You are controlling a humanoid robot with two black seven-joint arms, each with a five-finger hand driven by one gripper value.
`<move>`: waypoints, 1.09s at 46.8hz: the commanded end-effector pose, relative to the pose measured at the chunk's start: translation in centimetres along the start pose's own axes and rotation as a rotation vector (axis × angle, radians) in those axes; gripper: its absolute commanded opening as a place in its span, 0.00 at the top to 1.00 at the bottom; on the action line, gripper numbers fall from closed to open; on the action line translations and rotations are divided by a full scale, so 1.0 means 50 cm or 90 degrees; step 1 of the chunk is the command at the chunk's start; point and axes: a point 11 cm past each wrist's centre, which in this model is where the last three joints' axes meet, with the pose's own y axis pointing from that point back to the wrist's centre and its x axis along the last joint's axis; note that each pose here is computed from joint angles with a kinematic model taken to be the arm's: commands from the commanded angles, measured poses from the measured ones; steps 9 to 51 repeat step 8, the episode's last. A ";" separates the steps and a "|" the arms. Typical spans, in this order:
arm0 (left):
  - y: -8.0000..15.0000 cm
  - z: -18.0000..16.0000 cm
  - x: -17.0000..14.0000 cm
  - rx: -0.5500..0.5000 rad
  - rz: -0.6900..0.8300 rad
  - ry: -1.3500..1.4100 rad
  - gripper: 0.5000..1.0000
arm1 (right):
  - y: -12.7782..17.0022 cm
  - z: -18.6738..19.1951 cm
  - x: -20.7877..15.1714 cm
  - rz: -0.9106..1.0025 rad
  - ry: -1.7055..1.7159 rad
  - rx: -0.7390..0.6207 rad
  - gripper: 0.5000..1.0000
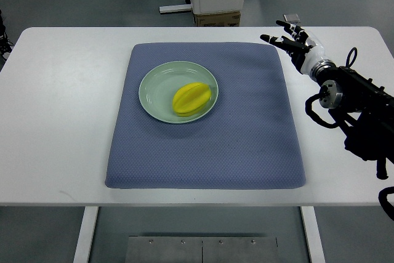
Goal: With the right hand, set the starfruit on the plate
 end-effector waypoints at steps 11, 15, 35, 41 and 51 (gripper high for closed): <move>0.000 0.000 0.000 0.000 0.000 0.000 0.00 | 0.001 0.000 0.005 0.001 0.007 -0.001 0.00; 0.000 0.000 0.000 0.000 0.000 0.000 0.00 | 0.001 0.000 0.005 0.001 0.007 -0.001 0.00; 0.000 0.000 0.000 0.000 0.000 0.000 0.00 | 0.001 0.000 0.005 0.001 0.007 -0.001 0.00; 0.000 0.000 0.000 0.000 0.000 0.000 0.00 | 0.001 0.000 0.005 0.001 0.007 -0.001 0.00; 0.000 0.000 0.000 0.000 0.000 0.000 0.00 | 0.001 0.000 0.005 0.001 0.007 -0.001 0.00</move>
